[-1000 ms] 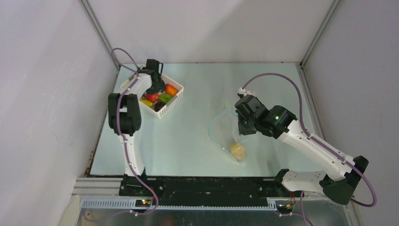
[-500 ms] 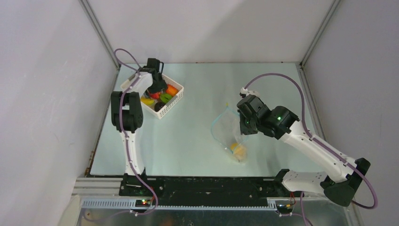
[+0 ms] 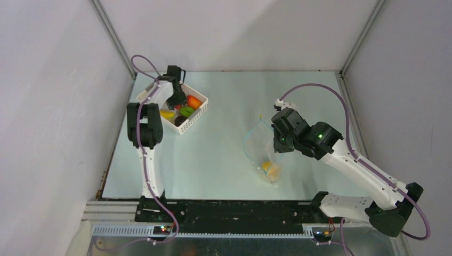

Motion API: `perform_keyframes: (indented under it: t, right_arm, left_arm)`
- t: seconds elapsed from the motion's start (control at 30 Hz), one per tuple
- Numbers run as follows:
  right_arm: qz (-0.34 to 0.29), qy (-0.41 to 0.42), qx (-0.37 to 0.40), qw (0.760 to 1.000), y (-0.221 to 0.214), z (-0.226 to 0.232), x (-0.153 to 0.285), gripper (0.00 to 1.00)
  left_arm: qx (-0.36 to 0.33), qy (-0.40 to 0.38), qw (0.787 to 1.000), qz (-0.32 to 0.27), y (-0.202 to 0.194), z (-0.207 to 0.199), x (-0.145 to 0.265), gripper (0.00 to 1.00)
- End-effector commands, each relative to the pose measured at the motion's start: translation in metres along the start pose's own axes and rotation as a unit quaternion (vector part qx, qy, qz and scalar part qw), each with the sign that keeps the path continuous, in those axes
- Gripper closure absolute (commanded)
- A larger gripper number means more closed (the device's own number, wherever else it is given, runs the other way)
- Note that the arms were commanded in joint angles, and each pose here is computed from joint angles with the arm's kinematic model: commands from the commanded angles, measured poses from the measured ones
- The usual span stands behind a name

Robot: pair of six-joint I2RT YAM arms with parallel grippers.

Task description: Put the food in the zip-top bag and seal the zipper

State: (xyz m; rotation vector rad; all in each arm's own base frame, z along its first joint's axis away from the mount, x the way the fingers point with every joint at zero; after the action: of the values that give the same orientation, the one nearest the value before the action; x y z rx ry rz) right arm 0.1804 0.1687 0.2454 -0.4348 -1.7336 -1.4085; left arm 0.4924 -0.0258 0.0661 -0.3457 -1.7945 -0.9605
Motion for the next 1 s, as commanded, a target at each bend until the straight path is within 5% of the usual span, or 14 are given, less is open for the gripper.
perform_keyframes:
  t: [0.0,0.5,0.57,0.7,0.97]
  right_arm:
    - [-0.026,-0.004,-0.003,1.000,0.007,-0.004,0.004,1.00]
    - [-0.036,0.004,-0.003,0.999,0.010,-0.002,0.004,1.00]
    - [-0.037,0.008,-0.004,0.999,0.010,-0.001,0.004,1.00]
    - [-0.041,0.022,-0.008,0.999,0.011,0.003,0.006,1.00]
    - [-0.037,0.026,-0.002,0.999,0.012,0.005,-0.001,1.00]
  left_arm:
    - [-0.009,-0.028,0.999,-0.028,0.028,-0.010,0.029,0.76]
    - [0.019,-0.175,0.980,-0.096,0.041,-0.007,0.173,0.87]
    - [0.022,-0.192,0.975,-0.109,0.036,-0.002,0.187,0.82]
    - [0.024,-0.187,0.973,-0.133,0.035,0.010,0.195,0.55]
    - [0.038,-0.156,0.982,-0.099,0.049,-0.010,0.123,0.09]
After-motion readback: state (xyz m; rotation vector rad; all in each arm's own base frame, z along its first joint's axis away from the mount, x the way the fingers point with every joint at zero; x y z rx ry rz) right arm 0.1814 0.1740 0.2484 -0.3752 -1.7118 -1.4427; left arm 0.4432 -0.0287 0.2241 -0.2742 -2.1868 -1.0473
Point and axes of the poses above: each gripper's point midway between its finger pads, its own x axis back along the fingers, its own z axis along the line the jaws close on, y = z × x, the point moved 3 cm from there along x, back along the fingers, and after that the axes turned 15 degrees about x, right-handed, at the moved point
